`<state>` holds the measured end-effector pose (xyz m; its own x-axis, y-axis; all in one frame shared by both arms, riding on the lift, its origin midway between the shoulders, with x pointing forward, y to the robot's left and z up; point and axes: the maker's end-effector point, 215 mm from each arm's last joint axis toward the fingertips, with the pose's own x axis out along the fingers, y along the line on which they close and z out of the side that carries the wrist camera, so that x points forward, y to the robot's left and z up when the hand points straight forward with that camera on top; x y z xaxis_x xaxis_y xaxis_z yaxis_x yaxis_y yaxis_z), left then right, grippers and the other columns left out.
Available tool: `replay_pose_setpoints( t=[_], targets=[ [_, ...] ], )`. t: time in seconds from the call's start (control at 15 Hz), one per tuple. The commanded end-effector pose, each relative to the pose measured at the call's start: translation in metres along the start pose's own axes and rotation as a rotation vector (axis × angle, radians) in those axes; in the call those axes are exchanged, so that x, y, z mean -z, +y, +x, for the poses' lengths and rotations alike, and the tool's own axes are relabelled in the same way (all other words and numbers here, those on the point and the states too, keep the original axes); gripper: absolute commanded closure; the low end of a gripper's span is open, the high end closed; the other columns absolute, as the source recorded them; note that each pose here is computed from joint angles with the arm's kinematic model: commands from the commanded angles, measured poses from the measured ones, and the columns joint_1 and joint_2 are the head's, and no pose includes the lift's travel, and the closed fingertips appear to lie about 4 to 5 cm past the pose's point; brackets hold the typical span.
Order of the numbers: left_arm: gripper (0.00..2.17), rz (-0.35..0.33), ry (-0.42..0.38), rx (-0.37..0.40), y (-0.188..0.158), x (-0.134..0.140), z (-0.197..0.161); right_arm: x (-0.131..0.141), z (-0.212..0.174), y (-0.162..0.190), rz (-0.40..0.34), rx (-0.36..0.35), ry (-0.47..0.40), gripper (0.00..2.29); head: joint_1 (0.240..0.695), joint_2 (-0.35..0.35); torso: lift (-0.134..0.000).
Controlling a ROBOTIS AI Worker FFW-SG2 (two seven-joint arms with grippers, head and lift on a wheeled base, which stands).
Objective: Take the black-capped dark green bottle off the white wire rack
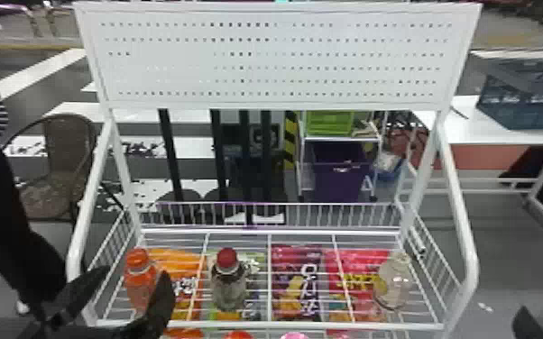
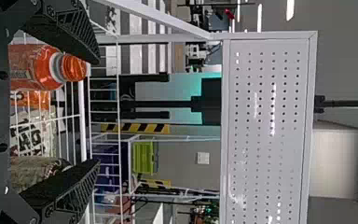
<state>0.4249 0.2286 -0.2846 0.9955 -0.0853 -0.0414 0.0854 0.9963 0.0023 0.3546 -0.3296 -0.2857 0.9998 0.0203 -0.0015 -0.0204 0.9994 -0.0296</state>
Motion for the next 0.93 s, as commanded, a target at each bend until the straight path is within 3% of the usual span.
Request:
replay_pose_setpoints(
  t=[0.0, 0.87],
  targets=[
    [0.14, 0.000, -0.001, 0.001, -0.0007, -0.0010, -0.0010, 0.0009, 0.0008, 0.0013, 0.003, -0.002, 0.003, 1.49, 0.499, 0.000, 0.000],
    [0.14, -0.001, -0.004, 0.004, -0.0019, -0.0036, -0.0014, 0.0034, 0.0015, 0.0062, 0.023, -0.019, 0.009, 1.49, 0.499, 0.000, 0.000]
  ],
)
